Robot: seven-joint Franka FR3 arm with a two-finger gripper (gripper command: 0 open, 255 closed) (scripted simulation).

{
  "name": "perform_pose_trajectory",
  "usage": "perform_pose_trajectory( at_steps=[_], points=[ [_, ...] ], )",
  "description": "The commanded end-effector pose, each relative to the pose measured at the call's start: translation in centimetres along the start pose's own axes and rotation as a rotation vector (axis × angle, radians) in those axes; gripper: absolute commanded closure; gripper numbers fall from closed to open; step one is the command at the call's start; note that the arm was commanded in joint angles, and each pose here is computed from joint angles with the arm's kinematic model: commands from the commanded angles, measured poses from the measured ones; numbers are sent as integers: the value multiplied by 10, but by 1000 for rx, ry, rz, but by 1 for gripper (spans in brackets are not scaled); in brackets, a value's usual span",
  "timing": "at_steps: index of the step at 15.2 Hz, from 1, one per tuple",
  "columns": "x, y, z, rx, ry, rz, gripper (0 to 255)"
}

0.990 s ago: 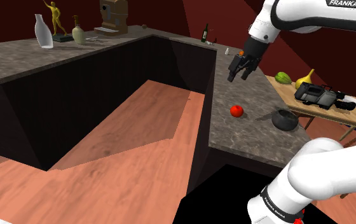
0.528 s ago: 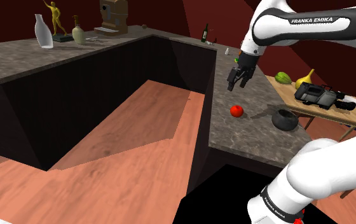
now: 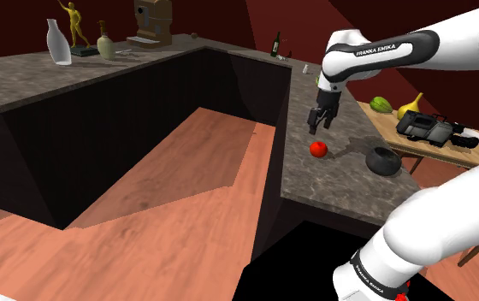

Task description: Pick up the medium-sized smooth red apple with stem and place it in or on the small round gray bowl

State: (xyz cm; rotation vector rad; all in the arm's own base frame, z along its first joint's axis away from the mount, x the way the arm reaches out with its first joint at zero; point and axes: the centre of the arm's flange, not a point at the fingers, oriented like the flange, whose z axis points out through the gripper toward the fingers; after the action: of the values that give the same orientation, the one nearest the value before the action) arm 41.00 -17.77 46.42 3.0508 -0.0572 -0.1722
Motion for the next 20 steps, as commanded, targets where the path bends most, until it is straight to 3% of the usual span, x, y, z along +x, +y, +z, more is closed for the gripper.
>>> perform_pose_trajectory(
  at_steps=[1,10,20],
  points=[
    [9,17,16,-14,-33,-8,0],
    [46,92,95,-71,-176,-39,0],
    [39,95,135,-71,-176,-39,0]
  ],
)
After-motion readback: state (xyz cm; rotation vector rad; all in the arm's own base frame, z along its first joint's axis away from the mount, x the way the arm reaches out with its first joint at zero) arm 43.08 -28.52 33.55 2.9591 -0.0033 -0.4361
